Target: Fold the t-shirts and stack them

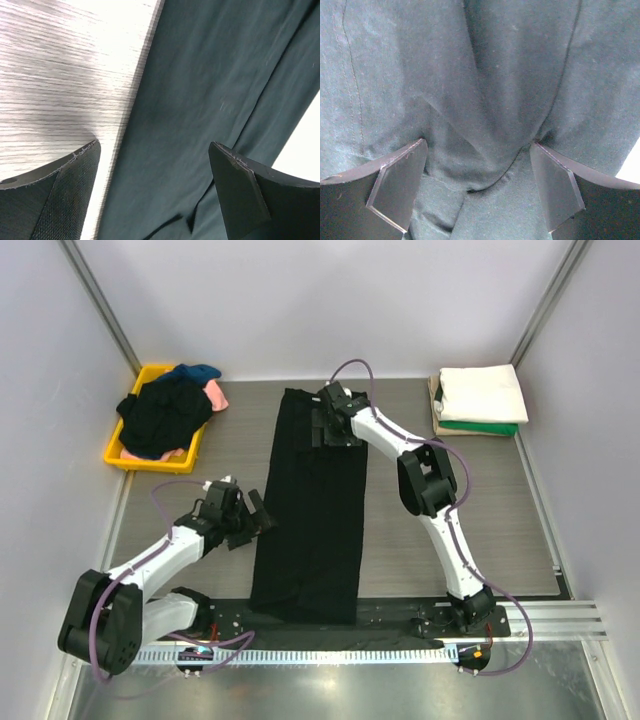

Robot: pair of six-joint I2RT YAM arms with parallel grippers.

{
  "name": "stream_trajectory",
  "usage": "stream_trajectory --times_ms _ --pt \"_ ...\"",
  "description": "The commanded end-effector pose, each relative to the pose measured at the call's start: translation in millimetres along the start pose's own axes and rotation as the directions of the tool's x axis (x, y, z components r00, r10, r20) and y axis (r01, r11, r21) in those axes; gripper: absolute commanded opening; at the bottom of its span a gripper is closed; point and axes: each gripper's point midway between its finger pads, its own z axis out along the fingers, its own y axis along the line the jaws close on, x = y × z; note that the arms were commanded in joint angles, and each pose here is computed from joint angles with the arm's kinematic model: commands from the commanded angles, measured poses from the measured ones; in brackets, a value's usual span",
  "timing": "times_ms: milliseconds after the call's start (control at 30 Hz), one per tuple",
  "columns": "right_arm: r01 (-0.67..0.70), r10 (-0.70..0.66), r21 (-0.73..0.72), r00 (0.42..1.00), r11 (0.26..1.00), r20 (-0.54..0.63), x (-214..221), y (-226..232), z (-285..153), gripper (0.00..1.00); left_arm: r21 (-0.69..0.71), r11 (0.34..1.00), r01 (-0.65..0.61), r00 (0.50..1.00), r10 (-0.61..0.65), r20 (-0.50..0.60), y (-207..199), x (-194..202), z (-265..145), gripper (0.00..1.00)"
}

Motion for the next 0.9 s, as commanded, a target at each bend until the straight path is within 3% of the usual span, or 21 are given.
stream_trajectory --times_ms 0,367,467,667,767,833,867 --pt "0.016 -0.017 -0.018 0.998 1.000 -0.063 15 -13 49 0.89 0.035 0.999 0.015 0.999 -0.017 0.046 -10 -11 4 0.90" --pt "-0.019 0.030 -0.075 0.988 0.997 0.150 -63 -11 66 0.90 0.030 1.000 -0.007 0.998 0.005 0.067 -18 -22 -6 0.87" --pt "0.003 0.023 -0.127 0.978 0.992 0.207 -87 -2 41 0.90 0.025 1.000 -0.007 0.998 0.006 0.063 -17 -20 -12 0.86" --pt "0.017 0.049 -0.189 0.939 0.982 0.339 -136 8 -60 0.91 -0.013 1.000 -0.010 0.993 0.011 0.121 -9 -23 -32 0.85" --pt "-0.014 0.084 -0.183 0.922 0.983 0.378 -140 -1 -115 0.91 -0.002 1.000 -0.001 0.995 0.001 0.104 -9 -16 -38 0.85" --pt "-0.065 0.117 -0.167 0.939 0.984 0.323 -112 -12 -121 0.91 0.018 1.000 0.017 0.996 -0.018 0.087 -12 -8 -42 0.84" --pt "-0.076 0.138 -0.188 0.928 0.979 0.345 -111 -14 -154 0.91 0.014 1.000 0.023 0.997 -0.024 0.073 -8 -1 -42 0.83"
